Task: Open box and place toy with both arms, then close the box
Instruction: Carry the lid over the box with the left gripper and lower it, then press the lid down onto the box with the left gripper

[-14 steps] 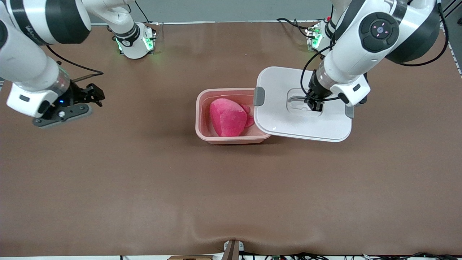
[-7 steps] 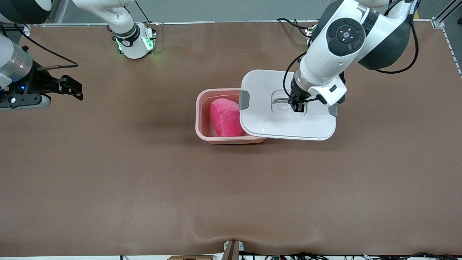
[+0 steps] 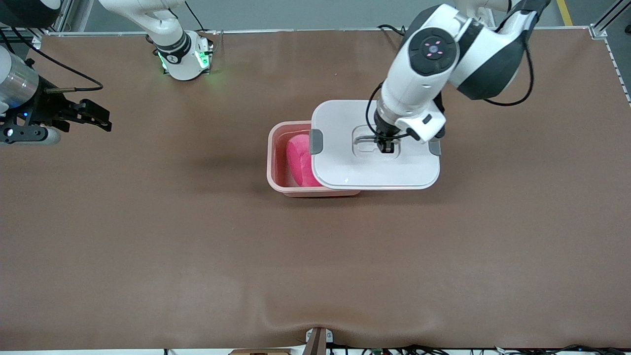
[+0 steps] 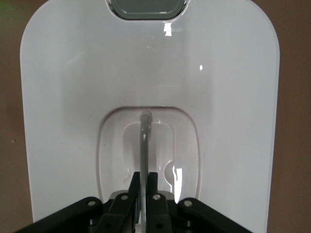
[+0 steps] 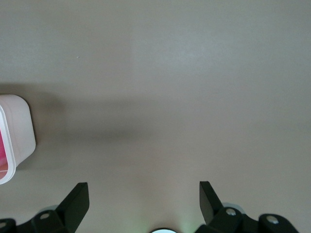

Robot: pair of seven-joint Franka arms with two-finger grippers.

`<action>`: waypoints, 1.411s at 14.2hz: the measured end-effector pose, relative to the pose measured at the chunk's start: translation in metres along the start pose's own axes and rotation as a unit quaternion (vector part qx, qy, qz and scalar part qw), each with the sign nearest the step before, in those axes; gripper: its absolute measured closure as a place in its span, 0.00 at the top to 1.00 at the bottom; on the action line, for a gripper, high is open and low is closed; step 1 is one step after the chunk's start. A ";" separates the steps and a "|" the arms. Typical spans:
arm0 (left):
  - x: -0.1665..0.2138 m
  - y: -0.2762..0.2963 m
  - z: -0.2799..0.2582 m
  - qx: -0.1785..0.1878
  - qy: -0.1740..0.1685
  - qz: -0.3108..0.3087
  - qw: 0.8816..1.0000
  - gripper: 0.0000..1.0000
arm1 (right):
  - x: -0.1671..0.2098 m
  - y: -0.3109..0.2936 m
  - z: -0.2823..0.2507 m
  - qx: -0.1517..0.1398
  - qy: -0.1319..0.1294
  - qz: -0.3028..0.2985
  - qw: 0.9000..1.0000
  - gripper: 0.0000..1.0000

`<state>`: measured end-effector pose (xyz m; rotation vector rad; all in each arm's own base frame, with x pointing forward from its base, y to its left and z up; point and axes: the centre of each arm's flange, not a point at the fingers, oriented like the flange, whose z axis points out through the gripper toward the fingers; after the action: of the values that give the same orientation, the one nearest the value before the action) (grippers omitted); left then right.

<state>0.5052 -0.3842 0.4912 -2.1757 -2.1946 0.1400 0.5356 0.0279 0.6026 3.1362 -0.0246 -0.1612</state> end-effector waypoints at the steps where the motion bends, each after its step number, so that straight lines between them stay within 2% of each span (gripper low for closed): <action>1: -0.010 -0.004 0.008 -0.002 0.005 -0.004 1.000 0.07 | 0.000 0.005 0.000 0.010 -0.001 0.006 1.000 1.00; 3: -0.031 -0.012 0.021 -0.004 0.006 -0.015 1.000 0.07 | 0.001 0.014 -0.001 0.027 0.000 0.016 1.000 1.00; 6: -0.046 -0.014 0.031 -0.010 -0.004 -0.040 0.999 0.07 | 0.000 0.016 -0.003 0.030 0.002 0.018 0.999 1.00; 10: -0.070 -0.023 0.052 -0.010 -0.010 -0.044 0.999 0.07 | -0.002 0.024 -0.007 0.031 0.005 0.025 0.999 1.00; 14: -0.092 -0.032 0.075 -0.029 0.008 -0.050 0.998 0.07 | -0.002 0.025 -0.009 0.032 0.008 0.018 0.999 1.00; 20: -0.118 -0.042 0.104 -0.043 0.006 -0.043 0.998 0.07 | 0.000 0.046 -0.010 0.002 0.019 0.011 1.000 1.00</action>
<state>0.4545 -0.5052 0.3956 -2.1130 -2.3234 0.0293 0.5358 -0.0185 0.6131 3.1400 -0.0584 -0.1026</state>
